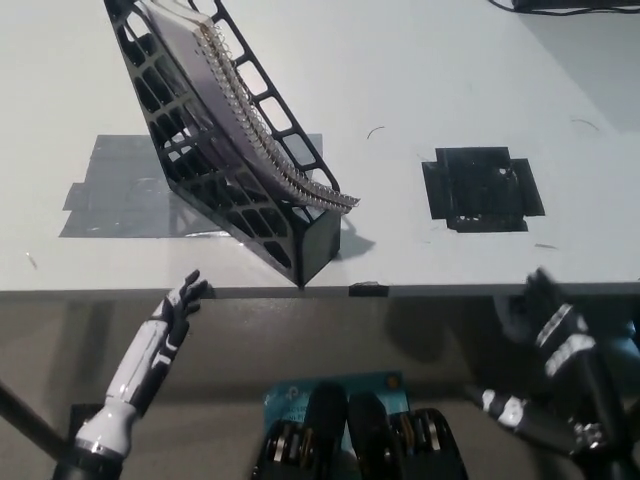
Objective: A person hands a notebook to the robot and the robot grabs it with its right hand and places it in the magazine stand kept in the centre of the desk infront of it.
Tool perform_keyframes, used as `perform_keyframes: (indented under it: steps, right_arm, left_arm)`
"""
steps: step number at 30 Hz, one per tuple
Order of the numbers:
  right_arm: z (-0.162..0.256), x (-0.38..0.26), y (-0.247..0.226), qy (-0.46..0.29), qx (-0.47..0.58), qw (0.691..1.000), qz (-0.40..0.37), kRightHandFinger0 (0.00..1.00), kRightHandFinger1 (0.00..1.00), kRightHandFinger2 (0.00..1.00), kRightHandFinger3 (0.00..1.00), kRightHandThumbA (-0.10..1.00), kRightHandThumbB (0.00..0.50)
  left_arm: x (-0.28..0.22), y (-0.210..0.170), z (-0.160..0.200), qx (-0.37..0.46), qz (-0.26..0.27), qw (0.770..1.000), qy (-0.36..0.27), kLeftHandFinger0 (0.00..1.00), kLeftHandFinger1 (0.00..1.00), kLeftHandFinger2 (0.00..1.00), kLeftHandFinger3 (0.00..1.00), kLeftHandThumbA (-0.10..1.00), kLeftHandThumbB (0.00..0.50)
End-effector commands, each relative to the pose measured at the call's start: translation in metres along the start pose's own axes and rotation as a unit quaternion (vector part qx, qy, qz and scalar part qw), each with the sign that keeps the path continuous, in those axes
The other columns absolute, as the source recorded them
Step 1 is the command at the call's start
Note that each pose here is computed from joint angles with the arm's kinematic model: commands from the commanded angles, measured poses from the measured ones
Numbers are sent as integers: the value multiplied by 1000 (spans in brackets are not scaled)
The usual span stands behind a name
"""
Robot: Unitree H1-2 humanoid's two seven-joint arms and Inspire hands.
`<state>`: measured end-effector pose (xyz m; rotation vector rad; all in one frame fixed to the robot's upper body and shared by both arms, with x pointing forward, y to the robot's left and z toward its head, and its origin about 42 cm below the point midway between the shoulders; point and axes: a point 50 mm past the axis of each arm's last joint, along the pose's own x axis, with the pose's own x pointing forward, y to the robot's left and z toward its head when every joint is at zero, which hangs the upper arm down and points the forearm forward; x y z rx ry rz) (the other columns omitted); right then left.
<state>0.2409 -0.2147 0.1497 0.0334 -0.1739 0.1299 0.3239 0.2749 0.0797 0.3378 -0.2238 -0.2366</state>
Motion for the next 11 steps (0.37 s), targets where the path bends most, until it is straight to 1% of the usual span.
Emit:
perform_keyframes:
  steps: [1,3,4,5,7,9,11]
  right_arm:
    - [-11,0,11,-35,-1,999,23,1000,1000,1000,1000,1000,290]
    - [-22,2,14,-22,-5,999,33,1000,1000,1000,1000,1000,267]
    - [-23,3,15,-20,-6,999,36,1000,1000,1000,1000,1000,267]
    - [-25,4,17,-16,-7,999,40,1000,1000,1000,1000,1000,283]
    - [-28,6,18,-14,-9,999,42,1000,1000,1000,1000,1000,284]
    - [-32,7,19,-9,-13,999,44,1000,1000,1000,1000,1000,310]
    - [-34,8,19,-7,-14,999,44,1000,1000,1000,1000,1000,311]
  left_arm:
    - [-16,-2,-8,-3,11,1000,13,964,1000,1000,1000,1000,500]
    - [-22,-3,-9,-4,14,1000,17,965,1000,1000,1000,1000,500]
    - [-23,-3,-9,-3,15,1000,18,964,1000,1000,1000,1000,500]
    - [-25,-2,-10,-4,19,1000,20,964,1000,1000,1000,1000,500]
    - [-26,-1,-11,-6,23,999,22,967,1000,1000,1000,1000,500]
    - [-28,0,-12,-5,24,999,24,983,1000,1000,1000,1000,500]
    - [-28,0,-12,-5,24,999,24,983,1000,1000,1000,1000,500]
